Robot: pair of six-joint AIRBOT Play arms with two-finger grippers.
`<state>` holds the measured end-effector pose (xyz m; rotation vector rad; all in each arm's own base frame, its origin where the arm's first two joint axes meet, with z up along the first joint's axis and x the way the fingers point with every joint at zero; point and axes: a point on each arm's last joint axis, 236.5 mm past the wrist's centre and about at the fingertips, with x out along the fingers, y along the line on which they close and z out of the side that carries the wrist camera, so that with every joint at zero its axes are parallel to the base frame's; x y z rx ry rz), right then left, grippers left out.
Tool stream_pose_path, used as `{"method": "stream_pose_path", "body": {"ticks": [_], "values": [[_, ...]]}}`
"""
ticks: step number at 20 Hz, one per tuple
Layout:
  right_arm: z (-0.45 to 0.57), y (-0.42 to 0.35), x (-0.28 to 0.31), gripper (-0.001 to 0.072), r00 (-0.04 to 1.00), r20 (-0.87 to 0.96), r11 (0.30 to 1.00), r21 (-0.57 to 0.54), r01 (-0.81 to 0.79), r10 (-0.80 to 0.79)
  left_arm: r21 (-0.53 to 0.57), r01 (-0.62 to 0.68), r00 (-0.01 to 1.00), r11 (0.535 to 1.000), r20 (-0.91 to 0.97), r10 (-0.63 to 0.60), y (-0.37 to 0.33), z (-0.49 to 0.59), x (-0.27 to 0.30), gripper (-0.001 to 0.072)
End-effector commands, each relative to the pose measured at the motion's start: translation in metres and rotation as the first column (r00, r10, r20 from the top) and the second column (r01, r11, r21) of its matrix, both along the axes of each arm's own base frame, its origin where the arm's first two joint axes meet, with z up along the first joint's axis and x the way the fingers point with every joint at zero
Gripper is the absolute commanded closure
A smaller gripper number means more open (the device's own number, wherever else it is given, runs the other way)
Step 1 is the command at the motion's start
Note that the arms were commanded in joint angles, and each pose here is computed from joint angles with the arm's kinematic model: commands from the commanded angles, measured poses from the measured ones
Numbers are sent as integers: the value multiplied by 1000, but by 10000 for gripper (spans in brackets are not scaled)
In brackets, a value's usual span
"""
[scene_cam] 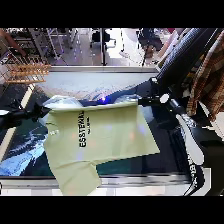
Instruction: Fold the clothes and pants, and hang the long-sleeved shirts on hangers.
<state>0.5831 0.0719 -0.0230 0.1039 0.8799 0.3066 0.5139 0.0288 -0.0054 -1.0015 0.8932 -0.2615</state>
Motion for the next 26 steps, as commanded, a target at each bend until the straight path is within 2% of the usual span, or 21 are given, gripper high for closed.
{"method": "stream_pose_path", "body": {"ticks": [1, 5, 9, 10, 11, 12, 14, 16, 18, 21, 26], "values": [[-26, -13, -39, 696, 979, -197, 999, 17, -44, 46, -168, 219, 963, 961, -123, -241, -17, 1, -64, 704], [-38, -18, -64, 695, 950, -301, 996, 0, -90, 86, -128, 299, 871, 945, -367, -326, -14, -38, -115, 703], [-47, -23, -88, 692, 911, -400, 992, -22, -120, 102, -108, 358, 793, 928, -489, -363, -16, -53, -142, 698], [-48, -21, -97, 505, 895, -432, 992, -11, -129, 112, -108, 359, 791, 927, -492, -364, -15, -53, -143, 533], [-49, -21, -113, 123, 862, -489, 988, 7, -152, 136, -116, 363, 786, 924, -495, -371, -16, -51, -145, 219], [-51, -25, -136, 150, 810, -564, 983, 20, -181, 160, -135, 374, 763, 918, -518, -387, -18, -48, -154, 124], [-52, -43, -196, 191, 653, -732, 979, 106, -172, 194, -79, 425, 695, 902, -610, -381, -3, -47, -183, 126], [-50, -58, -239, 196, 570, -796, 977, 197, -76, 205, 40, 449, 671, 893, -674, -307, 15, -47, -214, 126], [-52, -76, -272, 194, 565, -804, 975, 220, -7, 185, 109, 427, 694, 898, -676, -248, 12, -47, -245, 126], [-52, -92, -308, 193, 595, -782, 964, 263, 44, 186, 128, 393, 707, 910, -675, -210, -13, -65, -300, 126], [-65, -74, -314, 212, 639, -732, 935, 350, 53, 238, 108, 352, 728, 930, -656, -199, -44, -90, -335, 137]]}}
